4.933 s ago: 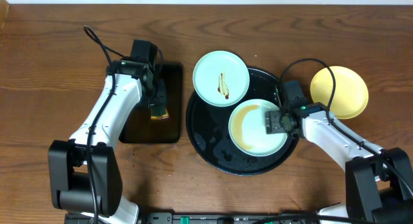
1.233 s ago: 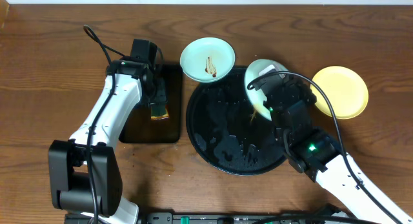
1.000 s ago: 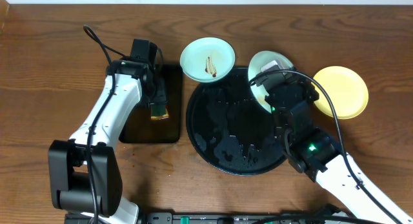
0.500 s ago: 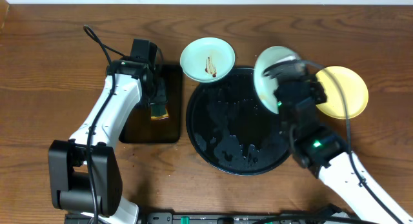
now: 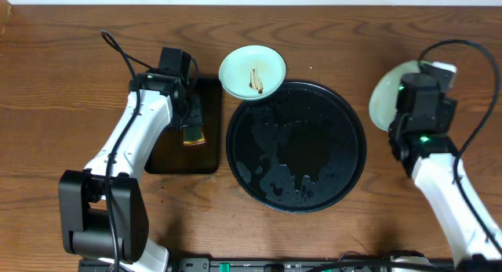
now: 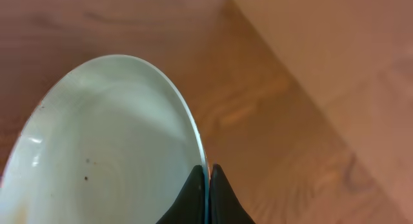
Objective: Clean dirty plates on tray and stack at the side
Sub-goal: 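Carry the pale blue plate right and stack it on the yellow plate, then move the right gripper to the rim of the upper pale blue plate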
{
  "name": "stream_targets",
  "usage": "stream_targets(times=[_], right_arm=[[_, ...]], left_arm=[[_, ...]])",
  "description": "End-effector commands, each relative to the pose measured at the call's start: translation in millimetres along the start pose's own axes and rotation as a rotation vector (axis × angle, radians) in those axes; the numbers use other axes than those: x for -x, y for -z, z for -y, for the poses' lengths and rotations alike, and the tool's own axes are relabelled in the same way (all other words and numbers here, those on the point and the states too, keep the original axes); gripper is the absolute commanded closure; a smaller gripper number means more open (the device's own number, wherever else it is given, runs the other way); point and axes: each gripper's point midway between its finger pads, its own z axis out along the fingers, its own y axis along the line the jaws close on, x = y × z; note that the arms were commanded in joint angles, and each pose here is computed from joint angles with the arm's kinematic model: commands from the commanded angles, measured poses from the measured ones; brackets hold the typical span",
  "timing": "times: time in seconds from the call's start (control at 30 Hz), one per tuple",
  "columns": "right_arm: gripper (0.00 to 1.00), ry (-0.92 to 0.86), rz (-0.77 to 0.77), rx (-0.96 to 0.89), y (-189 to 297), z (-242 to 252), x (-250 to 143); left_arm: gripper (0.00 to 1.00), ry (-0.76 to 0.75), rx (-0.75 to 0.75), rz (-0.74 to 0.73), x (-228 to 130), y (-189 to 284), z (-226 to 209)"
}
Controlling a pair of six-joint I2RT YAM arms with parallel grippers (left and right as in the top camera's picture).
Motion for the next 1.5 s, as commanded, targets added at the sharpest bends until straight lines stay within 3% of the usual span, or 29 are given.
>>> stream_targets(times=[0.0, 0.23, 0.37, 0.47, 0.6, 0.83, 0.93, 1.03, 1.2, 1.33, 1.47], right_arm=[[0.99, -0.135, -0.053, -0.042, -21, 11, -10], [0.99, -0.155, -0.163, -0.011, -50, 8, -41], [0.81, -0.159, -0.179, 0.059, -52, -5, -43], [0.79, -0.132, -0.175, 0.143, -46, -18, -39], [0.83, -0.042, -0.135, 0.387, -21, -56, -24], [0.85, 0.066, -0.083, 0.854, 69, -127, 12], [0.82, 0.115, -0.112, 0.943, 101, -144, 25], [0.7, 0.137, -0.16, 1.057, 129, -164, 35], [0.65, 0.051, -0.226, 1.152, 145, -202, 47], [0.62, -0.081, -0.339, 1.16, 144, -237, 35], [0.5, -0.133, -0.444, 1.166, 146, -273, 9]], left_arm=[[0.41, 0.004, 0.01, -0.005, -1, -1, -1], [0.41, 0.004, 0.01, -0.005, -1, -1, -1], [0.41, 0.004, 0.01, -0.005, -1, -1, -1], [0.41, 0.004, 0.01, -0.005, -1, -1, -1], [0.41, 0.004, 0.01, -0.005, -1, -1, -1], [0.41, 0.004, 0.01, -0.005, -1, -1, -1], [0.41, 0.004, 0.009, -0.001, 0, -1, -1], [0.41, 0.004, 0.009, -0.001, 0, -1, -1], [0.41, 0.004, 0.008, 0.001, 0, -2, -1], [0.41, 0.004, 0.009, 0.0, 0, -2, -1], [0.41, 0.004, 0.009, 0.0, 0, -2, -1]])
